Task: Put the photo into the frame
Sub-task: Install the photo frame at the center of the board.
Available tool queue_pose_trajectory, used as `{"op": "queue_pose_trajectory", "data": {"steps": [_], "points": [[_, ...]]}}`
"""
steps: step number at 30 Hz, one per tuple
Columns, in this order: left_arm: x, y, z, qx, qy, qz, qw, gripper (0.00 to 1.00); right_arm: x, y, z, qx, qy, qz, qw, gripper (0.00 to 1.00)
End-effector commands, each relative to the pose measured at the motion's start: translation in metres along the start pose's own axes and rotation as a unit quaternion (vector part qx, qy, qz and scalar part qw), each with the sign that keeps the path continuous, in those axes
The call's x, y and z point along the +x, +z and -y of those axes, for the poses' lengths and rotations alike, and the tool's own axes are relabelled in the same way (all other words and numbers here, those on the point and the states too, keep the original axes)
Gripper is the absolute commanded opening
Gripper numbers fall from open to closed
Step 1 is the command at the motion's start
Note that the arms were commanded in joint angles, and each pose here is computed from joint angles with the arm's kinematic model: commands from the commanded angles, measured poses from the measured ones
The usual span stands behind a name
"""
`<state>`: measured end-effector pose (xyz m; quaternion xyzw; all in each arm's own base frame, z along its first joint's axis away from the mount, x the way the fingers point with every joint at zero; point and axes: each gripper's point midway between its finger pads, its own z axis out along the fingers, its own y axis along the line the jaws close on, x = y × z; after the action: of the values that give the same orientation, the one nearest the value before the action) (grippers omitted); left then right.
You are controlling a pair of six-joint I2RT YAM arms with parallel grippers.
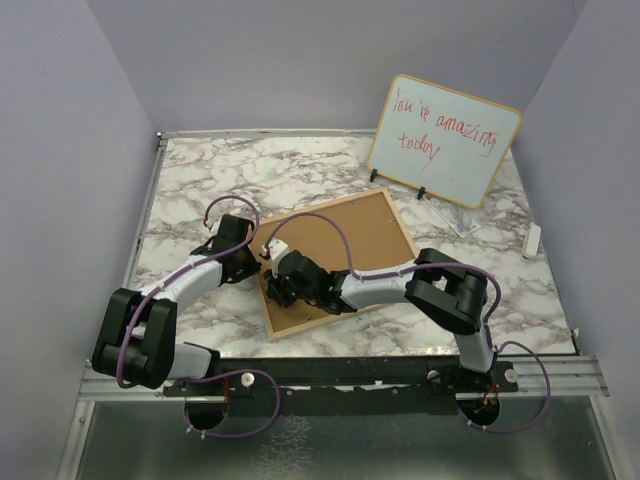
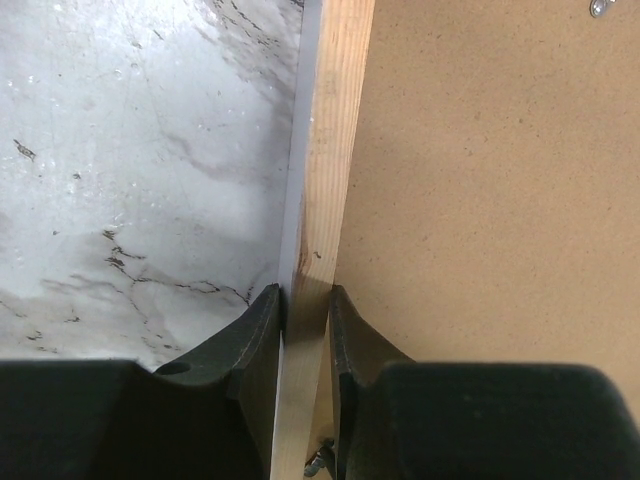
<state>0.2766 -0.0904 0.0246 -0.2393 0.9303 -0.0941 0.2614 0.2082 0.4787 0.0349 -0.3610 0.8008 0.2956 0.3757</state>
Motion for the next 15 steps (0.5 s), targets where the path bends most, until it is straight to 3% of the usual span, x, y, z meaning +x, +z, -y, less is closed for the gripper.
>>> {"op": "queue_pose_trajectory", "data": {"steps": [1, 15], "points": [[0.018, 0.009, -0.027, -0.048, 0.02, -0.018, 0.998, 0.09, 0.041, 0.004, 0.006, 0.025, -0.011, -0.052, 0.998, 0.21], [0.015, 0.013, -0.026, -0.05, 0.022, -0.025, 0.998, 0.09, 0.045, -0.014, 0.0, 0.012, -0.049, -0.051, 0.997, 0.24]]}}
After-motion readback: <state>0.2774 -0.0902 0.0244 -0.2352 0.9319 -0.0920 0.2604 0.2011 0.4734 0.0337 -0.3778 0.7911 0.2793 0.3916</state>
